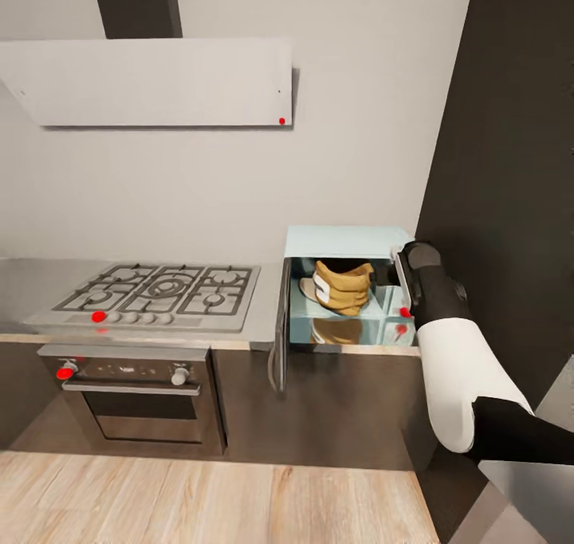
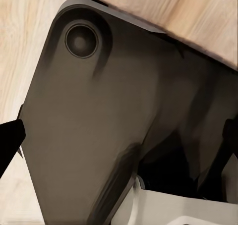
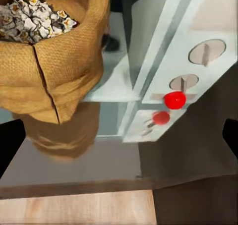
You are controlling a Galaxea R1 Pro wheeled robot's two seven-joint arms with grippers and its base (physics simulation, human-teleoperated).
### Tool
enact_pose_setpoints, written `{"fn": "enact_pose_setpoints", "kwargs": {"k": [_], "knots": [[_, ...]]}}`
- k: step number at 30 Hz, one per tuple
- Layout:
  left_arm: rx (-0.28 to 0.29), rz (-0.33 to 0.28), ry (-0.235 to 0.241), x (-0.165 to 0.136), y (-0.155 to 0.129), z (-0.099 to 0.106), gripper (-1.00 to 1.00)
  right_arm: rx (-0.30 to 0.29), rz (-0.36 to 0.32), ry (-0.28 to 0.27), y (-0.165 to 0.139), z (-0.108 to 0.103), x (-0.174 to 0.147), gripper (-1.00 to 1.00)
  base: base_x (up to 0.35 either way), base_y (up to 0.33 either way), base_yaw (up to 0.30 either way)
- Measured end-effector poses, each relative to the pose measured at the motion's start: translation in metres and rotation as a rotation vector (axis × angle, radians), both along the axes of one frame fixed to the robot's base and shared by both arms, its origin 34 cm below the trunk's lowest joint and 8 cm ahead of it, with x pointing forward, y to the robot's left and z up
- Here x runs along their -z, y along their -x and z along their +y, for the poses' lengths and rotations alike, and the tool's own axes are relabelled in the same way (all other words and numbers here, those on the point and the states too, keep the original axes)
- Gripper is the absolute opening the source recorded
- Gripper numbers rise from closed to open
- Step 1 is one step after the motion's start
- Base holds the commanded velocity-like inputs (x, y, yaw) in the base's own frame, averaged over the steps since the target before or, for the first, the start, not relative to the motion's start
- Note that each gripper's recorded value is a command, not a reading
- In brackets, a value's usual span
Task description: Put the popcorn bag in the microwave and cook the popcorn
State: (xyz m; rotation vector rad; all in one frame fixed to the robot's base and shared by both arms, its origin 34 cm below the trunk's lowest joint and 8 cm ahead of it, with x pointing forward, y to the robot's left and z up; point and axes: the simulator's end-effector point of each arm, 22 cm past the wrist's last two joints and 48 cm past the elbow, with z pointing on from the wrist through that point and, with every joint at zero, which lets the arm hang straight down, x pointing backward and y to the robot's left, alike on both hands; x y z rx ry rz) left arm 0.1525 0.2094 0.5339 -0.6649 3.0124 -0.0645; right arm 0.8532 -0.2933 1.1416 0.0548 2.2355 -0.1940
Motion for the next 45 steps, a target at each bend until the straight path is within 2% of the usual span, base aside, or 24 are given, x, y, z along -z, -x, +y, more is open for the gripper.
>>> {"fn": "enact_pose_setpoints", "kwargs": {"k": [1, 3, 6, 10, 12, 15, 20, 29, 34, 45], "knots": [[0.0, 0.0, 0.0, 0.0, 0.0, 0.0, 1.0, -0.003, 0.006, -0.003, 0.001, 0.001, 0.004, 1.0, -0.049, 0.0, 0.0], [0.004, -0.001, 0.0, 0.0, 0.0, 0.001, 1.0, -0.004, 0.048, -0.004, 0.009, 0.003, 0.033, 1.0, -0.024, 0.0, 0.0], [0.013, 0.0, 0.002, 0.0, 0.0, -0.001, 1.0, -0.011, 0.146, -0.009, 0.034, 0.01, 0.102, 1.0, -0.005, 0.0, 0.0], [0.014, 0.0, 0.001, 0.0, 0.001, -0.001, 1.0, -0.055, -0.002, 0.015, 0.022, 0.016, 0.116, 1.0, 0.0, 0.0, 0.0], [0.012, 0.0, 0.001, 0.0, 0.001, 0.0, 1.0, -0.094, -0.117, -0.039, 0.021, 0.034, 0.135, 1.0, 0.0, 0.0, 0.0], [0.006, 0.0, 0.0, 0.0, 0.0, 0.0, 1.0, -0.109, -0.168, -0.076, 0.029, 0.044, 0.155, 1.0, 0.031, 0.007, 0.0], [0.015, 0.003, 0.007, 0.0, 0.002, -0.002, 1.0, -0.108, -0.185, -0.108, 0.032, 0.045, 0.163, 1.0, 0.261, 0.134, 0.0], [0.016, 0.002, 0.007, 0.0, 0.001, -0.002, 1.0, -0.1, -0.186, -0.104, 0.032, 0.041, 0.163, 1.0, 0.238, 0.15, 0.0], [0.015, 0.0, 0.006, 0.0, 0.001, -0.002, 1.0, -0.065, -0.276, -0.121, 0.025, 0.025, 0.149, 1.0, 0.085, 0.005, 0.0], [0.018, 0.0, 0.006, 0.0, 0.001, -0.002, 1.0, -0.059, -0.289, -0.124, 0.024, 0.024, 0.146, 1.0, 0.312, 0.0, 0.0]]}}
